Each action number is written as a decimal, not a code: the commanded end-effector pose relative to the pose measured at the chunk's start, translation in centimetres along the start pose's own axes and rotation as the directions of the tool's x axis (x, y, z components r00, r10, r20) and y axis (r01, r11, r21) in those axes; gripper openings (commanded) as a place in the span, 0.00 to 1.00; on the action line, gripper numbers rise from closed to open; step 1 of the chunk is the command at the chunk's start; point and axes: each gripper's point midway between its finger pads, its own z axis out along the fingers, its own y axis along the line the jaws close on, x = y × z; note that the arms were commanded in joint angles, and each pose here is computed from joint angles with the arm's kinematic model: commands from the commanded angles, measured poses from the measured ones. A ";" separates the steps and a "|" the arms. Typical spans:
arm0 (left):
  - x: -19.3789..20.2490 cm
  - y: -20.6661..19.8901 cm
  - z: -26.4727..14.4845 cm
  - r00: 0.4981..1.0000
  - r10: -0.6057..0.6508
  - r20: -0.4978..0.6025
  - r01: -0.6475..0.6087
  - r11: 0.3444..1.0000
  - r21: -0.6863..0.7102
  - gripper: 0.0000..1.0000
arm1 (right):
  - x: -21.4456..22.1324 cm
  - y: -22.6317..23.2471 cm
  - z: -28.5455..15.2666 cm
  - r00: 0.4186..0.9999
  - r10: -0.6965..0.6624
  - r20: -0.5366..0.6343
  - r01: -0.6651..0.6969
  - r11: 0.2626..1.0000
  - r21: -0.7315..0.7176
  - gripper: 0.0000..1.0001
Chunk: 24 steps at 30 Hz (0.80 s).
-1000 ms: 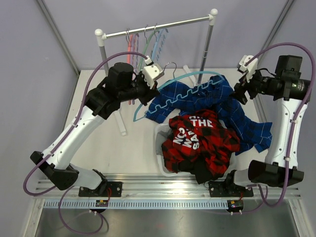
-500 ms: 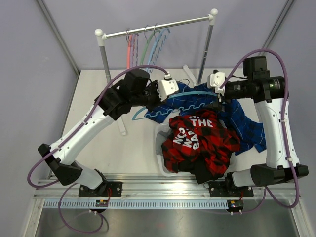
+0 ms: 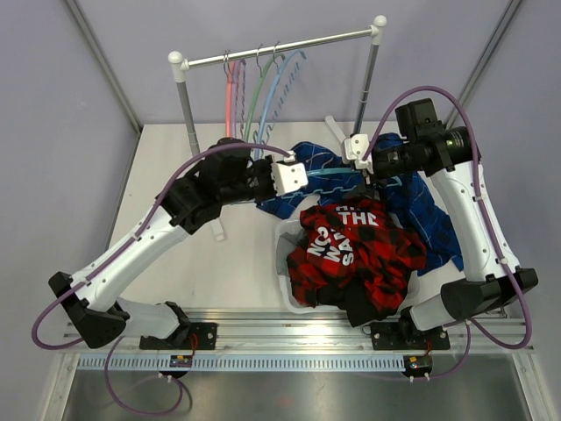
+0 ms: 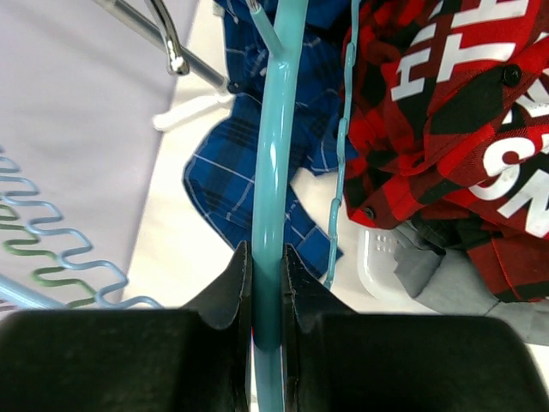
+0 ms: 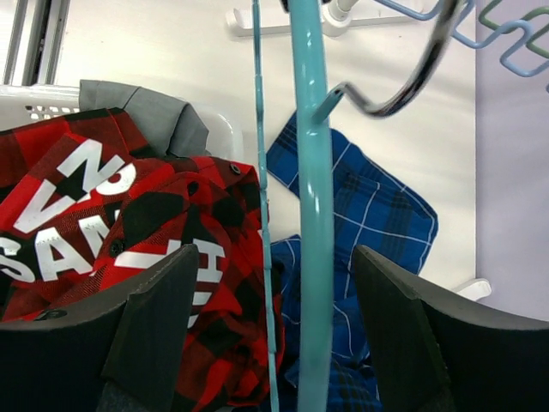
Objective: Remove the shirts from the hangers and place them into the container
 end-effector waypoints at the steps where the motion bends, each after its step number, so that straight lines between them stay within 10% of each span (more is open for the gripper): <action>1: -4.8 2.8 -2.1 0.980 0.101 0.173 -0.078 0.988 -0.133 0.00 | 1.4 6.7 -0.2 0.968 0.227 -0.105 -0.244 0.949 -0.198 0.78; 19: -5.4 3.8 -4.2 0.971 0.090 0.223 -0.037 0.972 -0.231 0.02 | 0.0 6.9 -1.3 0.986 0.152 -0.073 -0.162 0.972 -0.168 0.00; 24: -8.8 4.2 -8.6 0.924 0.053 0.380 0.057 0.960 -0.273 0.58 | -2.7 6.2 -2.3 0.984 0.178 -0.016 -0.179 0.976 -0.120 0.00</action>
